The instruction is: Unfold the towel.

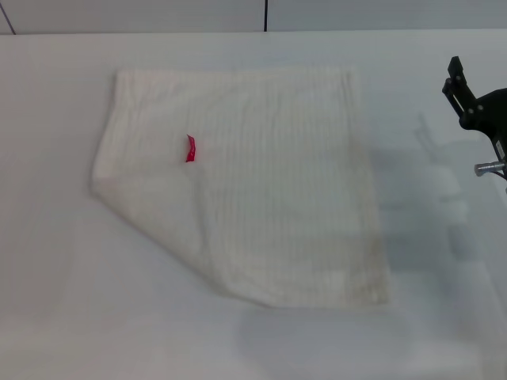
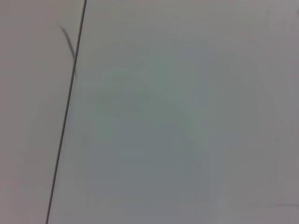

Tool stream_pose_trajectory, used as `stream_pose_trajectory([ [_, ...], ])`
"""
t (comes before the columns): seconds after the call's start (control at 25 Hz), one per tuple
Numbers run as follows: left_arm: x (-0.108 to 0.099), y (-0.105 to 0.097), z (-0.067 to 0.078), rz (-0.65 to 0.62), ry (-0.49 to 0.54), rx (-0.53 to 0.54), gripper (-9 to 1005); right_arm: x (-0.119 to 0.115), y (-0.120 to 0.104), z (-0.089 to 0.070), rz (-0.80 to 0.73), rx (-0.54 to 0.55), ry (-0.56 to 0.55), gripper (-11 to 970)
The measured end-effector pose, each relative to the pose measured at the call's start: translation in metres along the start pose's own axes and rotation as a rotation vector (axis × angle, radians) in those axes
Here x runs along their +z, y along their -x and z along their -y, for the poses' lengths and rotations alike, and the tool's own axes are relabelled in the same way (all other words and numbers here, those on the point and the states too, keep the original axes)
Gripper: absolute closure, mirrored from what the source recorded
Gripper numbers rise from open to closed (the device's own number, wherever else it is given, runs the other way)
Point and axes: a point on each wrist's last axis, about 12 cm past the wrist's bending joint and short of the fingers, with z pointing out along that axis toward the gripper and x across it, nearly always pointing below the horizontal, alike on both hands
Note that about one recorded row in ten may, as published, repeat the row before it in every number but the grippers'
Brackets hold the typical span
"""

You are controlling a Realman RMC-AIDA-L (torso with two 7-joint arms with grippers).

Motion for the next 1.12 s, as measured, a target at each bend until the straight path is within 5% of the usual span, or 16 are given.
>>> stream_pose_trajectory([
  [0.4, 0.002, 0.001, 0.001, 0.007, -0.006, -0.001, 156, 0.009, 0.005, -0.008, 0.018, 0.014, 0.03, 124],
  [0.68, 0.005, 0.002, 0.003, 0.011, -0.012, -0.002, 156, 0.052, 0.016, -0.057, -0.123, 0.008, 0.24, 124],
  [0.72, 0.006, 0.003, 0.004, 0.014, -0.015, -0.002, 156, 0.068, 0.026, -0.073, -0.187, -0.002, 0.296, 124],
  [0.84, 0.008, 0.004, 0.005, 0.019, -0.015, -0.004, 156, 0.09, 0.051, -0.09, -0.25, 0.011, 0.358, 124],
  [1.12, 0.012, 0.006, 0.007, 0.029, -0.02, -0.007, 157, 0.126, 0.118, -0.088, -0.449, 0.084, 0.528, 125],
])
